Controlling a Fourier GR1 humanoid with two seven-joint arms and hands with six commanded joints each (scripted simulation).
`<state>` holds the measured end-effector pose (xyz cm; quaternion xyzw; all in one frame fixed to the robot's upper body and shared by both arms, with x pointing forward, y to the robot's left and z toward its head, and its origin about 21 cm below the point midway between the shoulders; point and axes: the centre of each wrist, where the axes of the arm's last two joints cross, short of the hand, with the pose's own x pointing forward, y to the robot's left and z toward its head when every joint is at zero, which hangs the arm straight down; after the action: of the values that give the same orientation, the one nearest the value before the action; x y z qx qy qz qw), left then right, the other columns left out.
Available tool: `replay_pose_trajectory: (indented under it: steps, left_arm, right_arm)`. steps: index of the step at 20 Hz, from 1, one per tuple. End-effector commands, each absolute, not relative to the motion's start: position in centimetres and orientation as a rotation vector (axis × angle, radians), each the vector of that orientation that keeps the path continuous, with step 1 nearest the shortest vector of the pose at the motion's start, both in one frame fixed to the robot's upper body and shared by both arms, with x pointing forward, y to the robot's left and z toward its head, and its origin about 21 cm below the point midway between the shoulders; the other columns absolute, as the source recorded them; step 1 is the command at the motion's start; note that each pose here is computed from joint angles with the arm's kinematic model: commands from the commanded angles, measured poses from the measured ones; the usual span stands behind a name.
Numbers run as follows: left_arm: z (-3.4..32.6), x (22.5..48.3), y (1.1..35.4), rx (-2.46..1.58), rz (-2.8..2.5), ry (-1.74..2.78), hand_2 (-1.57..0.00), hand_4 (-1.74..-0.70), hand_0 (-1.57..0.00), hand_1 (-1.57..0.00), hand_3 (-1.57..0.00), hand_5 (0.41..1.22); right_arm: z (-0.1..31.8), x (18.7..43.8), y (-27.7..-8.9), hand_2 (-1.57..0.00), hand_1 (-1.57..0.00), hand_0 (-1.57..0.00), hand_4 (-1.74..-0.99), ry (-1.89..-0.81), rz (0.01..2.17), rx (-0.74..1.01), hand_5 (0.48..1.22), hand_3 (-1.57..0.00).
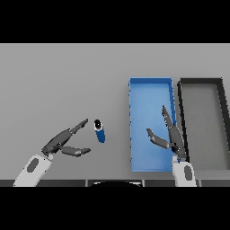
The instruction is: Pick up the blue pipe and place it into the blue bin.
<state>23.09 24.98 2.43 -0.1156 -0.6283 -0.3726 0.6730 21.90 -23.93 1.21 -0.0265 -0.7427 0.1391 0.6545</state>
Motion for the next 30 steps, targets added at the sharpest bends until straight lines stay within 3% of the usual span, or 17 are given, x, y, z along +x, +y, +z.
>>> replay_pose_trajectory:
  steps: [1,13,16,18,19,21,23,26,30]
  left_arm:
    - [2.3,23.2,24.6,-0.278,-0.841,-1.421,0.0,-1.11,0.0,0.0,0.0,0.447]
    - [-1.5,25.6,18.2,-0.35,-0.869,-1.405,0.0,-1.08,0.0,0.0,0.0,0.442]
    - [-2.2,26.1,16.8,-0.412,-0.834,-1.422,0.0,-1.09,0.0,0.0,0.0,0.477]
    - [-2.1,26.4,16.1,-0.448,-0.781,-1.45,-0.11,-1.14,0.0,-0.03,-0.1,0.55]
    - [-2.0,26.7,15.8,-0.471,-0.742,-1.458,-0.29,-1.21,-0.02,-0.16,-0.26,0.607]
    - [-1.9,26.7,15.6,-0.499,-0.673,-1.45,-0.7,-1.35,-0.44,-0.59,-0.72,0.828]
    - [-2.4,26.4,14.9,-0.488,-0.659,-1.451,-1.01,-1.48,-0.85,-0.94,-1.0,0.969]
    - [-3.0,25.6,14.3,-0.49,-0.662,-1.498,-1.29,-1.6,-1.2,-1.25,-1.21,1.092]
    - [-2.3,25.4,13.5,-0.492,-0.663,-1.564,-1.45,-1.68,-1.42,-1.44,-1.37,1.168]
  right_arm:
    - [1.2,22.0,-24.0,0.0,0.0,0.0,-1.263,-1.68,0.317,-0.062,0.617,0.0]
    - [1.0,21.3,-24.5,0.0,0.0,0.0,-1.265,-1.672,0.293,-0.08,0.597,0.0]
    - [1.1,21.6,-24.1,0.0,0.0,0.0,-1.264,-1.672,0.294,-0.072,0.598,0.0]
    - [1.0,21.6,-24.2,0.0,0.0,0.0,-1.266,-1.668,0.29,-0.067,0.601,0.0]
    - [0.9,21.5,-24.1,0.0,0.0,0.0,-1.261,-1.668,0.29,-0.065,0.6,0.0]
    - [1.0,21.5,-24.2,0.0,0.0,0.0,-1.259,-1.675,0.294,-0.074,0.602,0.0]
    - [1.0,21.7,-23.9,0.0,0.0,0.0,-1.261,-1.675,0.291,-0.068,0.609,0.0]
    - [0.8,21.7,-24.3,0.0,0.0,0.0,-1.26,-1.671,0.293,-0.075,0.614,0.0]
    - [1.1,22.2,-24.0,0.0,0.0,0.0,-1.25,-1.673,0.31,-0.074,0.622,0.0]
